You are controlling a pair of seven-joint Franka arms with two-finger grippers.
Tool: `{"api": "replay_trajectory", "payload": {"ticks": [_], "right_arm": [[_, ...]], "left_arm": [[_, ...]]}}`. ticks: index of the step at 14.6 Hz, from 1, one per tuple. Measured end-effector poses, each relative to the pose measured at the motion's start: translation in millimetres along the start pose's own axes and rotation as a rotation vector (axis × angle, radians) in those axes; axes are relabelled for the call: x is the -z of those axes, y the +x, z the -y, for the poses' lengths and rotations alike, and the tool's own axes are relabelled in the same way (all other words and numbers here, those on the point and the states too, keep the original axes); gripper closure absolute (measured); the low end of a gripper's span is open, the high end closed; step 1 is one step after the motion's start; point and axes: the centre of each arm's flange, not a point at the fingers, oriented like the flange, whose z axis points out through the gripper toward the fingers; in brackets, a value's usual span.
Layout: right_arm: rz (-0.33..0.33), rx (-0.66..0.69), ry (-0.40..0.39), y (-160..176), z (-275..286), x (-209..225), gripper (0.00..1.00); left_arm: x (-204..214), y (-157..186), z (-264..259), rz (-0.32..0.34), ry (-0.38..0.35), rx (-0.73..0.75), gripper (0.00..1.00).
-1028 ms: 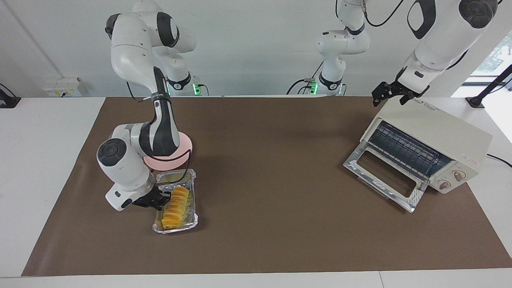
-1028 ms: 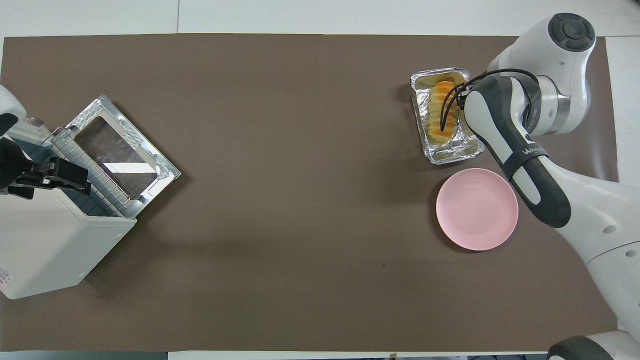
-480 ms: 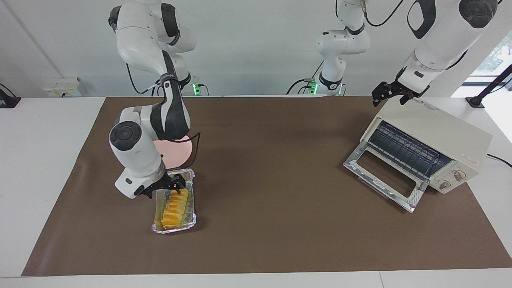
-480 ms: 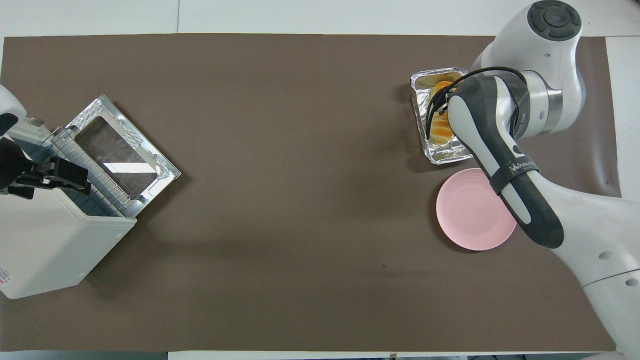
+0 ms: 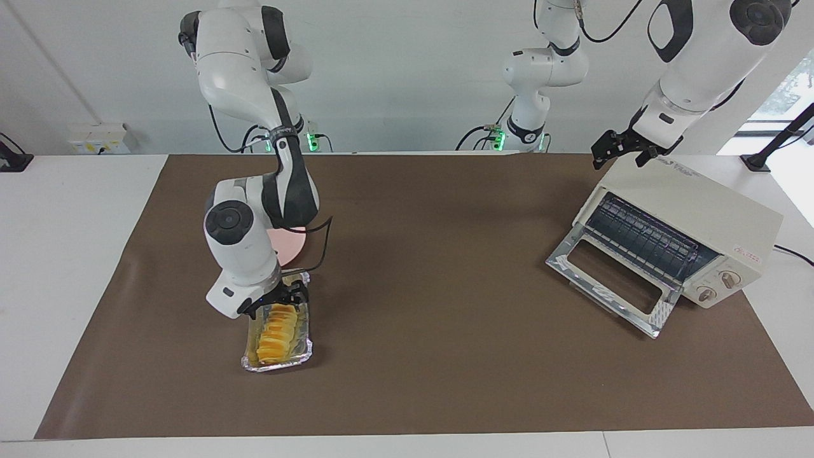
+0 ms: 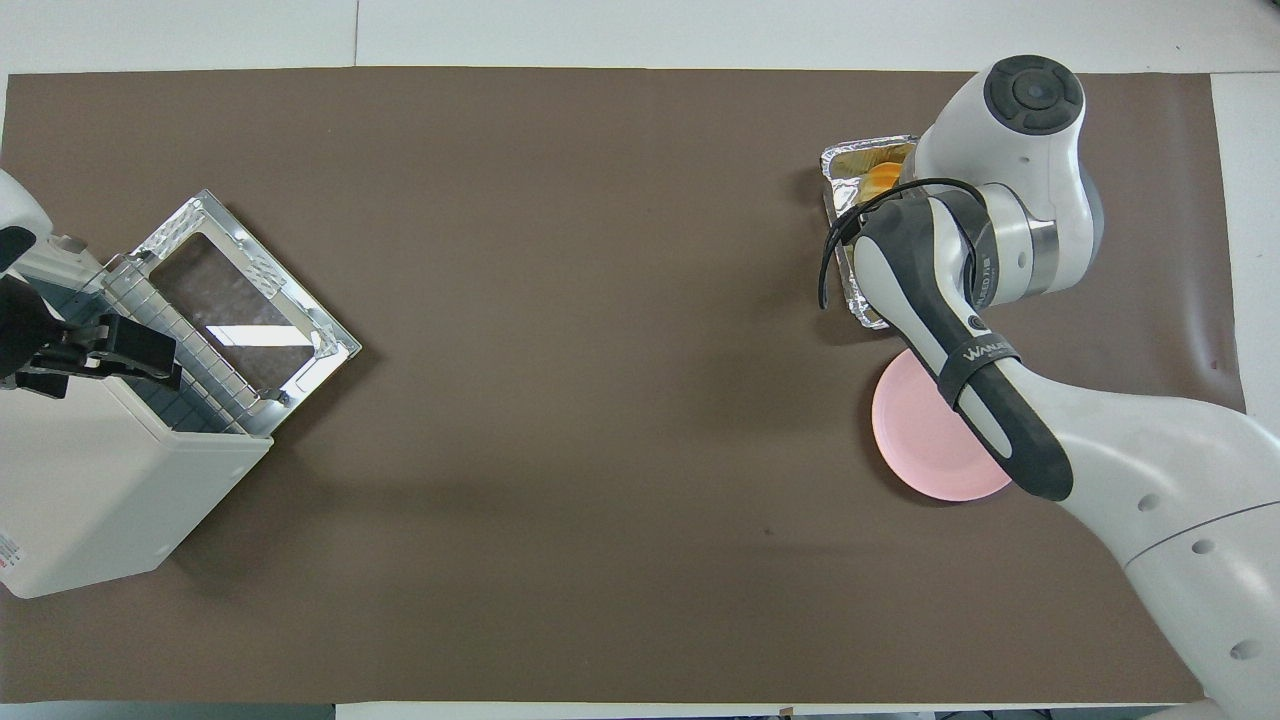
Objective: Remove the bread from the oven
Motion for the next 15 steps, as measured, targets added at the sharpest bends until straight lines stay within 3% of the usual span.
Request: {"api": "replay_trajectory", "payload": {"ticks": [4,5,7,12,13,15], "right_arm": [[-0.028,0.0,0.001,-1,1,-8,0.03],[-0.048,-0.007,0.001,-1,0,-11,0.11],[-0.073,-0.014,0.002,-2,-2,-18,0.16],[-0.083,-0.016,0.002,-4,-3,-14,0.71],[-0.081,-0.016,0.002,-5,-3,-14,0.79],[-0.062,-0.017,0.002,-6,-3,-12,0.83]], "left_arm": [[0,0,0,0.0,0.0,0.0,0.0],[0,0,0,0.0,0.0,0.0,0.0],[0,0,0,0.0,0.0,0.0,0.0],[0,0,0,0.0,0.0,0.0,0.0],[0,0,0,0.0,0.0,0.0,0.0],[0,0,0,0.0,0.0,0.0,0.0]]}}
